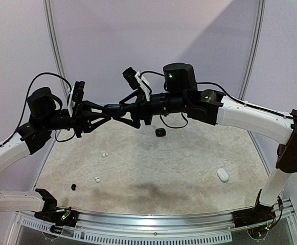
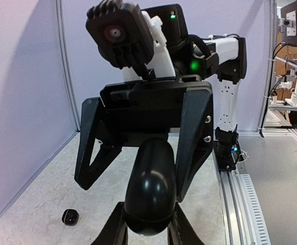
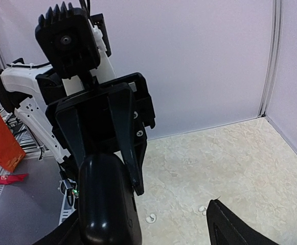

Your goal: Insert the wireless bluetooth earbuds into the charging case

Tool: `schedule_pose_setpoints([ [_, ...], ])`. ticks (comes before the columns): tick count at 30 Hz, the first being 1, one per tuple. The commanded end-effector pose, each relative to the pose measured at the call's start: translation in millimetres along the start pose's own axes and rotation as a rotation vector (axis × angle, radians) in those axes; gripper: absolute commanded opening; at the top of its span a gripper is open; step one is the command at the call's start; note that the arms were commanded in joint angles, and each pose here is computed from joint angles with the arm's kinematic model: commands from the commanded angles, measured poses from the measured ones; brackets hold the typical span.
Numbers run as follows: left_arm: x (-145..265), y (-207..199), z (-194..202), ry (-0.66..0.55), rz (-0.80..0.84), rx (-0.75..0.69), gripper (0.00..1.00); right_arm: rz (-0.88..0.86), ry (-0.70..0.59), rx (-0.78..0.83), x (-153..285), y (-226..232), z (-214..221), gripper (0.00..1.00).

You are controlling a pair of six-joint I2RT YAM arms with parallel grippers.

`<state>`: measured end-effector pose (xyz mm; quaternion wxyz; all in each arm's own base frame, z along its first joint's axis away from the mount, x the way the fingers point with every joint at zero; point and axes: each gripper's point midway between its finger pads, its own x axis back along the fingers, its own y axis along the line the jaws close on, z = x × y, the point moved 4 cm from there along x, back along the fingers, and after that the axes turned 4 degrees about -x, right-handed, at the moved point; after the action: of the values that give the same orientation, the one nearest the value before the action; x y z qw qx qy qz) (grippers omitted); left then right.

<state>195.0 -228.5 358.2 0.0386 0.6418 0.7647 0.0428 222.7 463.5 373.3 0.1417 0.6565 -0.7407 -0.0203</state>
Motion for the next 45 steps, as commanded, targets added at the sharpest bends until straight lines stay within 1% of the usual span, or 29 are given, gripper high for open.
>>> schedule_pose_setpoints([
  [1,-0.7,-9.2,-5.8,0.005,0.047,-0.06,0.0,0.093,-0.007,0.008,-1.4,-12.2,-7.3,0.74],
  [7,0.0,-12.8,1.8,0.048,0.064,-0.139,0.0,0.106,-0.035,-0.048,1.4,-20.8,-13.6,0.71],
  [9,0.7,-14.0,10.8,0.085,0.068,-0.137,0.0,0.099,-0.047,-0.045,3.1,-19.1,-17.9,0.71],
  [16,1.6,-14.3,17.9,0.116,0.066,-0.16,0.0,0.074,-0.059,-0.052,3.3,-15.7,-21.4,0.7],
  [24,2.2,-15.0,17.2,0.116,0.063,-0.158,0.0,0.066,-0.046,-0.061,1.8,-16.1,-17.6,0.7],
  [29,2.3,-14.9,17.1,0.113,0.061,-0.158,0.0,0.043,-0.021,-0.078,-1.3,-14.5,-11.0,0.6],
  [32,2.2,-14.6,17.5,0.114,0.059,-0.156,0.0,0.011,-0.007,-0.083,-1.5,-10.2,-9.3,0.58],
  [36,2.4,-14.5,18.5,0.116,0.056,-0.156,0.0,0.001,0.039,-0.089,-0.4,-8.9,-3.3,0.5],
  [41,2.9,-15.1,18.1,0.111,0.055,-0.15,0.0,-0.023,0.089,-0.075,0.1,-6.4,7.0,0.42],
  [45,3.2,-15.9,16.2,0.099,0.056,-0.143,0.0,-0.064,0.091,-0.073,-1.0,-2.2,7.1,0.38],
])
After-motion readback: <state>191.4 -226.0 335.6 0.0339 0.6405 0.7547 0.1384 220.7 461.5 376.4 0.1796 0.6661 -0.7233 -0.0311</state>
